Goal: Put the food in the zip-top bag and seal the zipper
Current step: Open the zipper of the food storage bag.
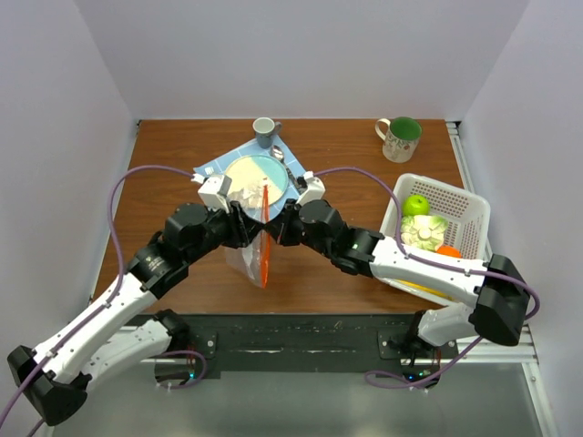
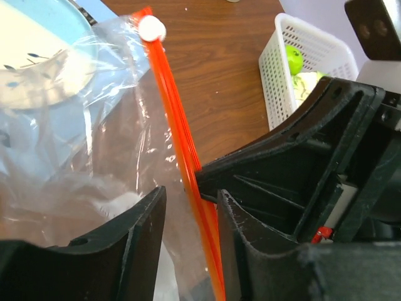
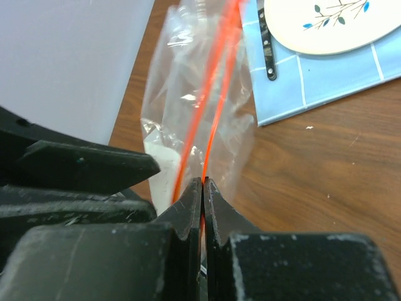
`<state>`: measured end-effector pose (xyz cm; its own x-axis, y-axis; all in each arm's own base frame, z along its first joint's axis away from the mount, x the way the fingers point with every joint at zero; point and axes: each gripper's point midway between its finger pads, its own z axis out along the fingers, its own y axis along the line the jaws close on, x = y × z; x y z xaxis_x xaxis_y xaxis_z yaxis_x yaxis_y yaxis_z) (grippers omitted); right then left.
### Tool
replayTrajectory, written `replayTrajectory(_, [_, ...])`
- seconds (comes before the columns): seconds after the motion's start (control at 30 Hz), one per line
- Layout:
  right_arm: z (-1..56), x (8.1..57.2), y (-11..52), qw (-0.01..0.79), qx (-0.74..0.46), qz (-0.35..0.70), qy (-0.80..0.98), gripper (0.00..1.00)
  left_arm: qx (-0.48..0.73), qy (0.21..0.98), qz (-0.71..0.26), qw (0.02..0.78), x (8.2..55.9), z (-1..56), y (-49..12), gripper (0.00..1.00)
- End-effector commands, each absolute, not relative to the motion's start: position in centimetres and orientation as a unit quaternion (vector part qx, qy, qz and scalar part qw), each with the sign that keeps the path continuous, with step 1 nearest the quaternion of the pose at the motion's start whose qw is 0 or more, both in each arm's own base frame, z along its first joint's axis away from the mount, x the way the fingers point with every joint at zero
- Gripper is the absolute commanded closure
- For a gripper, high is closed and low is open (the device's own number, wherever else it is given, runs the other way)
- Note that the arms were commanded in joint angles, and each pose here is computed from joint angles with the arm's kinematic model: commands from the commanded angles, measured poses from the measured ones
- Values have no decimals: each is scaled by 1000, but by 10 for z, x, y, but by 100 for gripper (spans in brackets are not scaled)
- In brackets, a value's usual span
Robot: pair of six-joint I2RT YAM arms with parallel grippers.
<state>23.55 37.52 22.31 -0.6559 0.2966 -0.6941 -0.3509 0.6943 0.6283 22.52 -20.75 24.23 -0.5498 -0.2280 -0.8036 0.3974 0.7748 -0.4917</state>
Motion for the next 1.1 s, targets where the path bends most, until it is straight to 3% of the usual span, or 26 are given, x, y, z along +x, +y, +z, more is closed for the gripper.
replayTrajectory(0.0, [264, 246, 379, 449, 15, 420, 789, 100, 83, 808, -300, 500, 225, 270, -202, 54])
replayTrajectory(0.63, [280, 244, 389, 440, 36, 465, 768, 100, 124, 838, -225, 482, 224, 250, -211, 53])
replayTrajectory(0.8, [281, 244, 392, 437, 35, 467, 768, 100, 126, 838, -221, 482, 221, 252, -213, 49])
replayTrajectory(0.93, [278, 245, 392, 436, 36, 463, 771, 100, 109, 841, -201, 491, 223, 253, -204, 54])
replayTrajectory(1.03, [277, 244, 392, 434, 35, 464, 771, 100, 96, 845, -183, 493, 226, 250, -197, 64])
replayTrajectory(1.07, [277, 243, 392, 433, 33, 464, 772, 100, 92, 846, -178, 494, 227, 250, -196, 73])
